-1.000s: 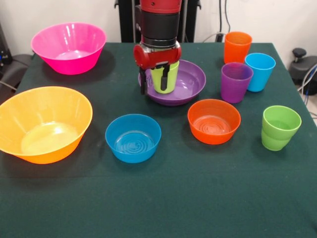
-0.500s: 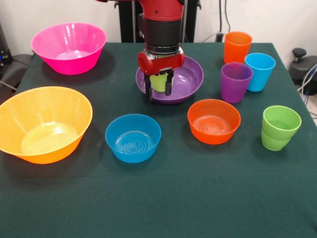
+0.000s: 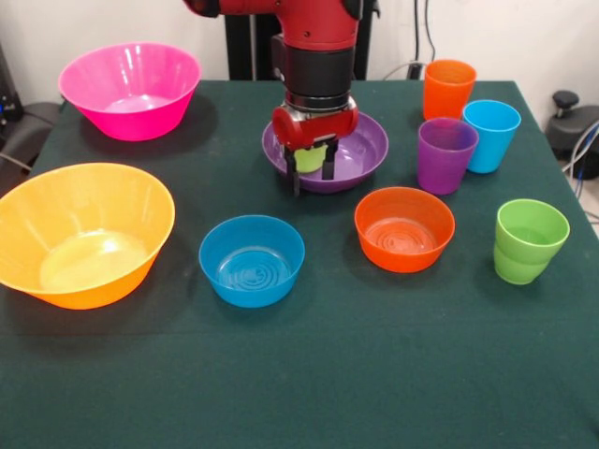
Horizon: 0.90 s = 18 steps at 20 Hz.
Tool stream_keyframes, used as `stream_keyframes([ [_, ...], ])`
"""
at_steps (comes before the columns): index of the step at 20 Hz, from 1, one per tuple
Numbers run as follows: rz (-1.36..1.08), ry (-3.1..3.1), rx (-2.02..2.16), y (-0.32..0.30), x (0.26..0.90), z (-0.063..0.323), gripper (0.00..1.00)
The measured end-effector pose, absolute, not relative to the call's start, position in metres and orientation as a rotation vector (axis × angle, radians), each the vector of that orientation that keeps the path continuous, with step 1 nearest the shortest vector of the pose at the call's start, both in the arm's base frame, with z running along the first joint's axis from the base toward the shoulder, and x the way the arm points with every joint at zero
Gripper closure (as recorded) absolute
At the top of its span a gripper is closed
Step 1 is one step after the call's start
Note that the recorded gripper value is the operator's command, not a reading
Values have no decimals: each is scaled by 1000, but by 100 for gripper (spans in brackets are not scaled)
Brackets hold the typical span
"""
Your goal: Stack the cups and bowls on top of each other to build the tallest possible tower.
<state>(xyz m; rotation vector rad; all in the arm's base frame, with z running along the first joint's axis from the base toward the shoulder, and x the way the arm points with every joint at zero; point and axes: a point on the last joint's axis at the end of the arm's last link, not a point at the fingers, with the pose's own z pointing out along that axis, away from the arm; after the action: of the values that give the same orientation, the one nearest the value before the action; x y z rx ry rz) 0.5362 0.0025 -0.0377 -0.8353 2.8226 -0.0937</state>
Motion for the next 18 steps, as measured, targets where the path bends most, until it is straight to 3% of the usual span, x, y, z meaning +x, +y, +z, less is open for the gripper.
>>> stream_keyframes([
  [18,-115,2828,-831,10,540,-38,0],
])
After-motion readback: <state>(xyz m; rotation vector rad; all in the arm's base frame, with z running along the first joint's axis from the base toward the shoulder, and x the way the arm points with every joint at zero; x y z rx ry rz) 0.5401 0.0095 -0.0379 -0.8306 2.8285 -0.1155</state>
